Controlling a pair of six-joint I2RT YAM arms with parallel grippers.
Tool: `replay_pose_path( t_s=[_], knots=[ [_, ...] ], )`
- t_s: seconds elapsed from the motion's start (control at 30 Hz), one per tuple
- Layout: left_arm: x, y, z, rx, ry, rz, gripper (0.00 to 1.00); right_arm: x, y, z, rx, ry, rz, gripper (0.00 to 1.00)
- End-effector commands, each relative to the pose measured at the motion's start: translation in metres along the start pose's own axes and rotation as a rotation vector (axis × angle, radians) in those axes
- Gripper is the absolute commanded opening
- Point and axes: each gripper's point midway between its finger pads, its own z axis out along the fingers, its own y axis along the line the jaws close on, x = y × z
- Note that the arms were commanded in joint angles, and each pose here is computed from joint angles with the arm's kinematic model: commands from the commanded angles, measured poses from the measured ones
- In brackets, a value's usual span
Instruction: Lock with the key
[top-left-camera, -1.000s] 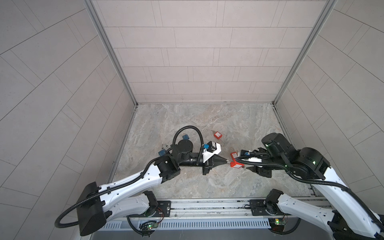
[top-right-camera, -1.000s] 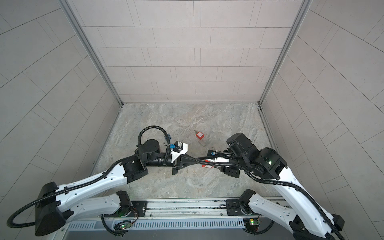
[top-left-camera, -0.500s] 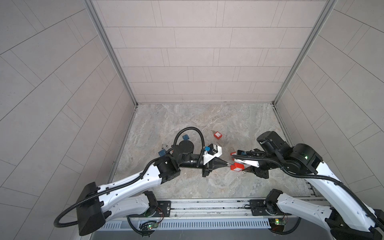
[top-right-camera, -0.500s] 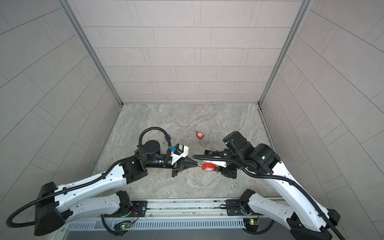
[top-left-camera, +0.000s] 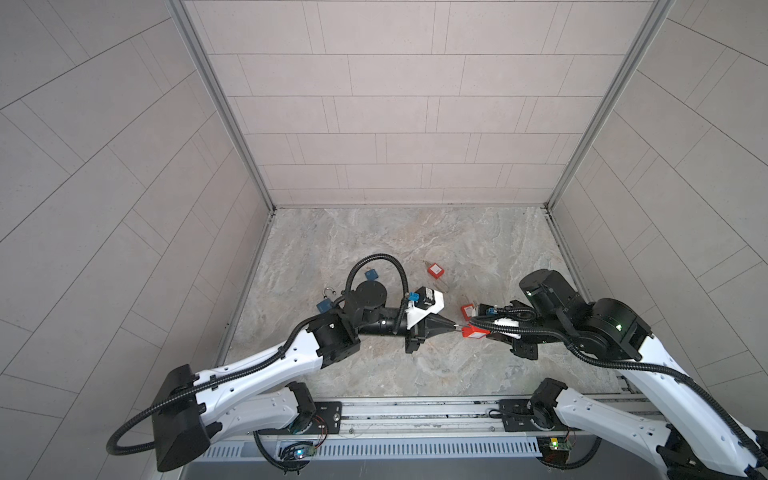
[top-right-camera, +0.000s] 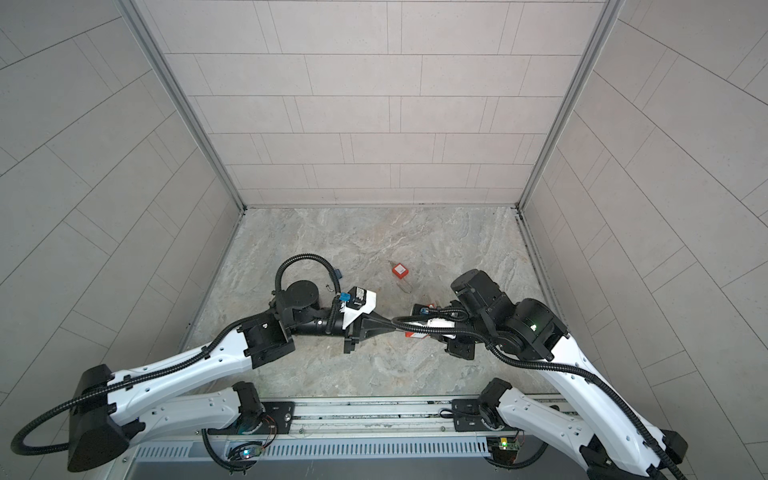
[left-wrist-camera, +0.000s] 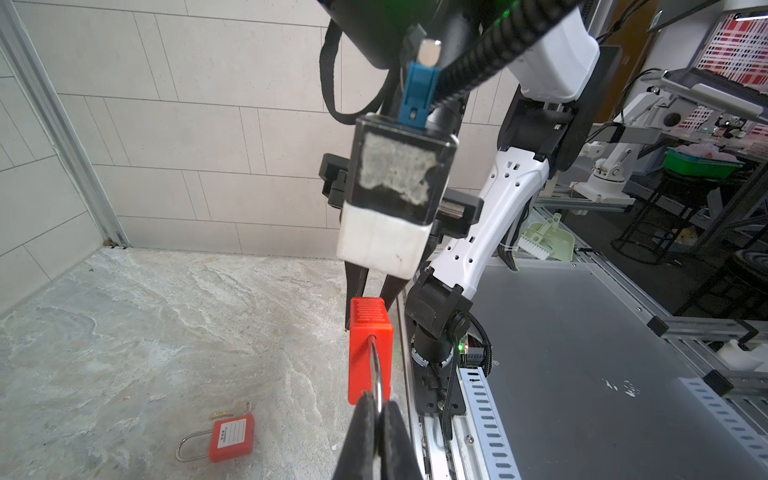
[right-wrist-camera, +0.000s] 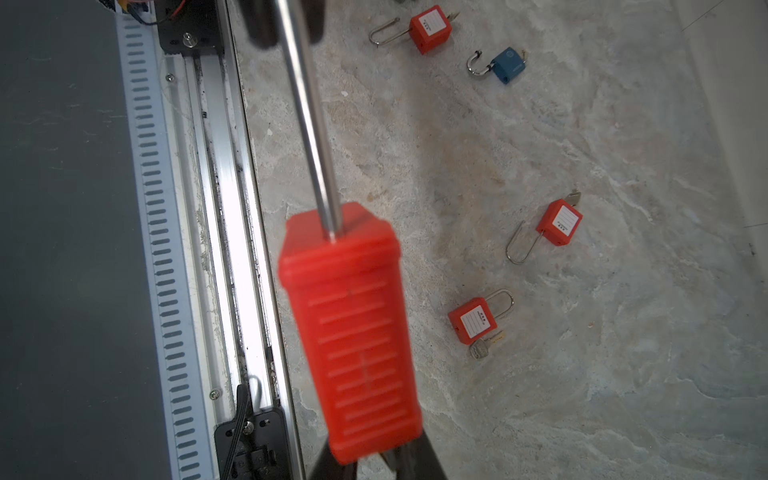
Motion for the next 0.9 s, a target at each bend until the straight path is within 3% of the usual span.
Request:
replay_pose_path(
  t_s=[0.0, 0.27, 0.43, 0.57, 0.7, 0.87],
  knots=[
    [-0.03, -0.005, -0.005, 0.006, -0.086, 0.047, 0.0, -0.007, -0.008, 0.0, 0.041, -0.035, -0.031, 0.17],
    [-0.026, -0.001, -0.003, -0.011, -0.079, 0.022, 0.0, 0.0, -0.03, -0.004, 0.201, -0.036, -0.063, 0.15],
    [-0.028, 0.0, 0.0, -0.002, -0.09, 0.015, 0.0, 0.001, -0.025, -0.006, 0.194, -0.048, -0.075, 0.16],
    [-0.03, -0.001, 0.0, 0.005, -0.096, 0.018, 0.0, 0.003, -0.026, -0.012, 0.213, -0.046, -0.067, 0.37],
    [-0.029, -0.005, 0.001, 0.026, -0.086, 0.013, 0.0, 0.009, -0.015, -0.01, 0.141, -0.002, -0.049, 0.39],
    [-0.03, -0.007, 0.001, 0.038, -0.09, 0.012, 0.0, 0.006, -0.002, -0.001, 0.022, 0.017, -0.025, 0.3]
  ],
)
